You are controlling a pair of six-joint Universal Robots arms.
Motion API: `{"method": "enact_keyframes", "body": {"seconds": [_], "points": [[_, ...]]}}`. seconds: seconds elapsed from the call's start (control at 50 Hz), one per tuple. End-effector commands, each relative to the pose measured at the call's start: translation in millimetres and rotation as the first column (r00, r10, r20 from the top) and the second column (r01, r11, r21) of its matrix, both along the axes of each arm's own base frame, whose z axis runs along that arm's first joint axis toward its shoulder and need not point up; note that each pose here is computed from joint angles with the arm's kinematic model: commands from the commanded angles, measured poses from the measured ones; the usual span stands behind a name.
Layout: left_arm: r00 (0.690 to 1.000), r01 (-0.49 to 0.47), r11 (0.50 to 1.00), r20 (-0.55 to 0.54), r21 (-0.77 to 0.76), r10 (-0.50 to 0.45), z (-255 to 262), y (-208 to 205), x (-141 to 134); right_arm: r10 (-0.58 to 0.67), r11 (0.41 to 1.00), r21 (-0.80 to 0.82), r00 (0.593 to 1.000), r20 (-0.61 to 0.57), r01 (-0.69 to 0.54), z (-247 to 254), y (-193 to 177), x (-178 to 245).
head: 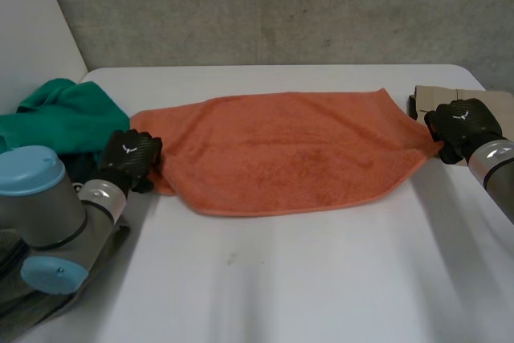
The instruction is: Fold the laundry.
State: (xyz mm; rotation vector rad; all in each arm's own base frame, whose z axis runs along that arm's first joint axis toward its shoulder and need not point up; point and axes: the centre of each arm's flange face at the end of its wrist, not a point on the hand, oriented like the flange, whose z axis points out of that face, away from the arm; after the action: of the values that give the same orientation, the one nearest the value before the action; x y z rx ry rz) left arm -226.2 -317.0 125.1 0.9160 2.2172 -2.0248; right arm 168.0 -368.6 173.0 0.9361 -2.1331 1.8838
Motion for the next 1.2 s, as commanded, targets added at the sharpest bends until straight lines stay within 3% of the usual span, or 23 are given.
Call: {"method": "enact_keyframes", "body": {"seconds": [0.02,0.22,0.64,0.78,0.86,0.94,0.96,1.06,1.1,1.2], "points": [[1.000,0.023,1.000,-0.008,0.008,-0.023,-8.5,-14.3,-9.9,0.003,1.000,0.001,1.000,-0.005,-0.003,-2.7,0.9,1.5],[0.999,0.048,0.999,-0.018,-0.002,-0.048,-10.5,-30.7,-25.5,0.005,1.000,0.004,1.000,-0.025,-0.004,-7.6,-0.1,0.9],[0.999,0.047,0.999,-0.001,0.010,-0.047,-17.7,-44.9,-31.4,0.004,1.000,0.009,0.999,-0.036,-0.004,-12.5,-2.8,0.2],[0.995,0.065,0.998,-0.078,0.017,-0.063,19.1,-18.0,-25.7,0.013,0.999,0.045,0.999,-0.053,-0.011,1.9,8.4,-0.3],[0.994,0.087,0.995,-0.076,0.058,-0.083,33.1,10.6,-16.5,0.051,0.991,0.129,0.987,-0.151,-0.032,12.7,25.8,-7.3],[0.996,0.090,0.987,-0.006,0.135,-0.090,37.0,40.9,-1.2,0.129,0.965,0.257,0.938,-0.322,-0.044,24.5,50.7,-28.2],[0.994,0.088,0.977,0.044,0.193,-0.098,34.1,54.6,6.5,0.176,0.943,0.329,0.907,-0.382,-0.044,27.8,63.4,-38.1],[0.971,0.077,0.942,0.189,0.326,-0.145,28.8,84.8,29.1,0.333,0.859,0.506,0.831,-0.446,-0.072,38.5,93.8,-61.9],[0.967,0.071,0.946,0.212,0.317,-0.143,29.6,82.9,35.6,0.349,0.863,0.496,0.828,-0.438,-0.101,39.9,93.9,-59.5],[0.970,0.053,0.965,0.215,0.258,-0.111,36.4,58.8,42.7,0.279,0.900,0.427,0.872,-0.402,-0.091,31.4,72.3,-57.0]]}}
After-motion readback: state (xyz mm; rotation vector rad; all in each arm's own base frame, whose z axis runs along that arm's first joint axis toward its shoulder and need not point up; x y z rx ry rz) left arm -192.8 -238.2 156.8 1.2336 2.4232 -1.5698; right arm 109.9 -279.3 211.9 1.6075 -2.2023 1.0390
